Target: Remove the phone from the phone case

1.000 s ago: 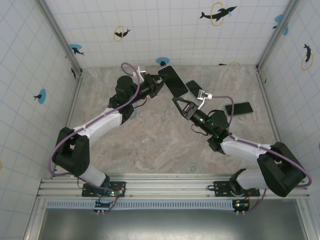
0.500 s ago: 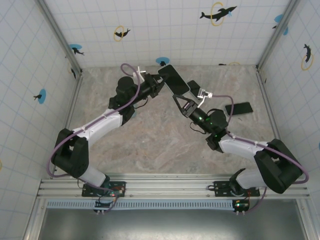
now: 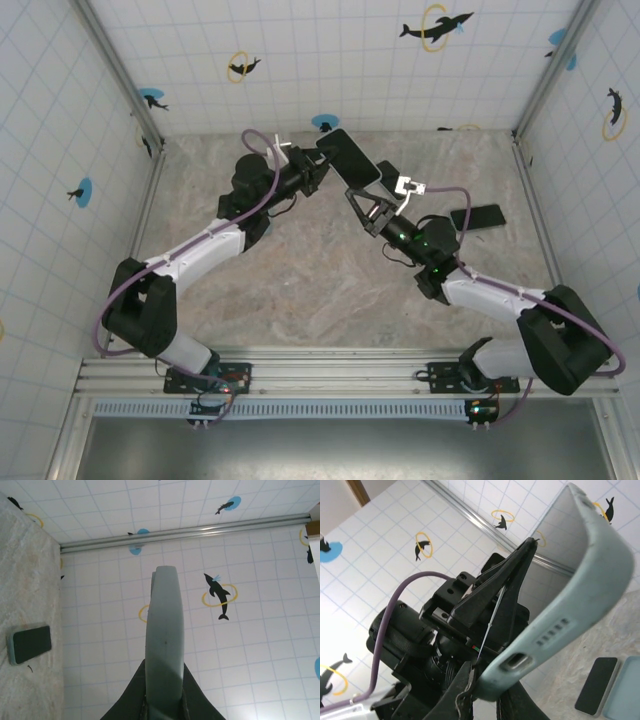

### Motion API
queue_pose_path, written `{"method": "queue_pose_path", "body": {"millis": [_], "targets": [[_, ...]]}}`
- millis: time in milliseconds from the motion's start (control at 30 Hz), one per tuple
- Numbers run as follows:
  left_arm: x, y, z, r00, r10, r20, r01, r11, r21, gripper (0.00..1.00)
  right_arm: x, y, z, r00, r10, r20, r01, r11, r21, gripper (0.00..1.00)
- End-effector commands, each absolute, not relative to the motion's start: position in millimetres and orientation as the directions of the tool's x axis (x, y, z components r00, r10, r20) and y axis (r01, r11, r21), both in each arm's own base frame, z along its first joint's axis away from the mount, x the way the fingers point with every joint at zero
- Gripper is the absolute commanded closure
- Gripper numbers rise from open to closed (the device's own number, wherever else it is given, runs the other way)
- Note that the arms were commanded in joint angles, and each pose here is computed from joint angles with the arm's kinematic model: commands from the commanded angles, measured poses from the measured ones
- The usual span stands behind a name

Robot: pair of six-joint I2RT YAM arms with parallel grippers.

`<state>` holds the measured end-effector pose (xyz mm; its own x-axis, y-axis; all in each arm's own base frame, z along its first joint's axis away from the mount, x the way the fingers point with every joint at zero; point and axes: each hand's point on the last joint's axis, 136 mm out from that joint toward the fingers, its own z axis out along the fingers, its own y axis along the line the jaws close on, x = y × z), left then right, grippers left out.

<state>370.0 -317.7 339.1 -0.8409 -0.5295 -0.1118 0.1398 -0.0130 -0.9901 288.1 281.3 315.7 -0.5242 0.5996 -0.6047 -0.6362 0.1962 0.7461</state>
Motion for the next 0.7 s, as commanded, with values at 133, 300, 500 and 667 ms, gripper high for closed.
{"method": "queue_pose_path", "body": {"millis": [133,300,500,667], "targets": [[343,-317,395,-0.871,-0.485,-0.082,0.183,-0.165,-0.969,1.0,313,269,302,-0.431,0.527,-0.732,-0.638,0.396,0.661,0.93],[339,-317,400,-0.87,-0.479,-0.113,0.208,-0.149,-0.967,1.0,320,267,301,-0.458,0.528,-0.715,-0.615,0.393,0.684,0.94],[337,-317,401,-0.858,-0.483,-0.177,0.263,-0.115,-0.958,1.0,317,271,307,-0.48,0.533,-0.697,-0.627,0.348,0.697,0.92],[342,-316,393,-0.83,-0.484,-0.279,0.318,0.001,-0.948,1.0,311,271,310,-0.495,0.507,-0.706,-0.645,0.33,0.689,0.78]]}}
